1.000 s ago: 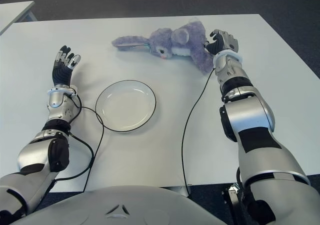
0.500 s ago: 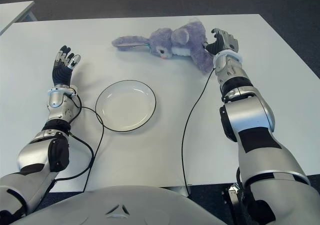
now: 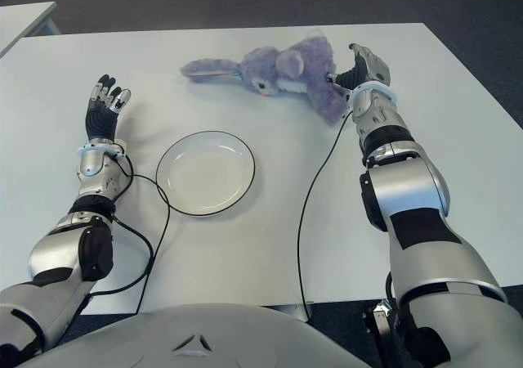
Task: Put the doll into the plate.
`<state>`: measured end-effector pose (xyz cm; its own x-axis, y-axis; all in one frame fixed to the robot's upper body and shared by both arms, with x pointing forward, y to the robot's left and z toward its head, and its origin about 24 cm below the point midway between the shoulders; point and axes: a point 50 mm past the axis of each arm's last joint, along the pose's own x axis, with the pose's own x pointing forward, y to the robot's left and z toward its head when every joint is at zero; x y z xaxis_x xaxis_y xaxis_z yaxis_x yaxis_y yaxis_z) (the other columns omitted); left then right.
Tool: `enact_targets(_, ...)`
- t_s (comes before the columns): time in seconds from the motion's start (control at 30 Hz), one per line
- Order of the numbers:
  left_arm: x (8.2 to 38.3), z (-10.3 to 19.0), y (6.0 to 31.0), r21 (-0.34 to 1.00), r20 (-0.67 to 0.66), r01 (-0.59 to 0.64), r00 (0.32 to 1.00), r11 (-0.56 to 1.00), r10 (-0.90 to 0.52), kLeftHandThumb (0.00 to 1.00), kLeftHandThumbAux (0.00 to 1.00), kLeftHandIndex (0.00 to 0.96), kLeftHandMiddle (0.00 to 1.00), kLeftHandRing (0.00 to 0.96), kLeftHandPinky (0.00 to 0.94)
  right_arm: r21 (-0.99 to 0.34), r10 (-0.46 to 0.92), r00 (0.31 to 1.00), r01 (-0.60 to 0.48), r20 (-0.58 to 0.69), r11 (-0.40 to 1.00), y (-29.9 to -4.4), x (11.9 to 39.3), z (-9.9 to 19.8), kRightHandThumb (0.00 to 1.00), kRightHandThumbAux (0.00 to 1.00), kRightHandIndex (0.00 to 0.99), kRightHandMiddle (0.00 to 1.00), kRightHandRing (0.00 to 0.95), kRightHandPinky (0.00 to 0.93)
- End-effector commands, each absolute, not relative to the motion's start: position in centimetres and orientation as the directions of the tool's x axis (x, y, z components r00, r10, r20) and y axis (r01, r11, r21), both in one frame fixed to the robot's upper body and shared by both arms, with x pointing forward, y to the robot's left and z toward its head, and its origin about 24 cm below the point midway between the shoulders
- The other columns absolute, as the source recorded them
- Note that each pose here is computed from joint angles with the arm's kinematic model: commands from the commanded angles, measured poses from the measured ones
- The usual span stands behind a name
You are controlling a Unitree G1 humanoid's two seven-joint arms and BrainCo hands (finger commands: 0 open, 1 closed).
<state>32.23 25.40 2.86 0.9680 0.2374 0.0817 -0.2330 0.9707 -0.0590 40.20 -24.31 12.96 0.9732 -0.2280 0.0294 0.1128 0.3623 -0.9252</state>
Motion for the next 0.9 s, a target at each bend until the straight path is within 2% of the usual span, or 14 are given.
enact_targets(0.03, 20.8, -9.9, 23.6, -0.091, -0.432, -0.370, 0.851, 0.925, 0.298, 0.000, 0.599, 0.003, 0.041, 0.029, 0.041, -0.901, -0.248, 0.963, 0.013, -0.106, 0.433, -24.4, 39.6, 10.6, 0.178, 0.551, 0.000, 0.001, 0.001, 0.018)
enact_targets(0.57, 20.8, -9.9, 23.6, -0.080, -0.433, -0.368, 0.850, 0.926, 0.300, 0.000, 0.604, 0.006, 0.043, 0.030, 0.041, -0.841, -0.183, 0.966, -0.059, -0.184, 0.538, -23.6, 40.0, 11.0, 0.111, 0.486, 0.000, 0.000, 0.000, 0.000)
enact_targets(0.9, 20.8, -9.9, 23.7, -0.088, -0.436, -0.375, 0.848, 0.923, 0.303, 0.000, 0.620, 0.007, 0.040, 0.030, 0.044, -0.835, -0.078, 0.962, -0.185, -0.262, 0.518, -21.8, 40.3, 10.6, 0.103, 0.395, 0.000, 0.000, 0.000, 0.000)
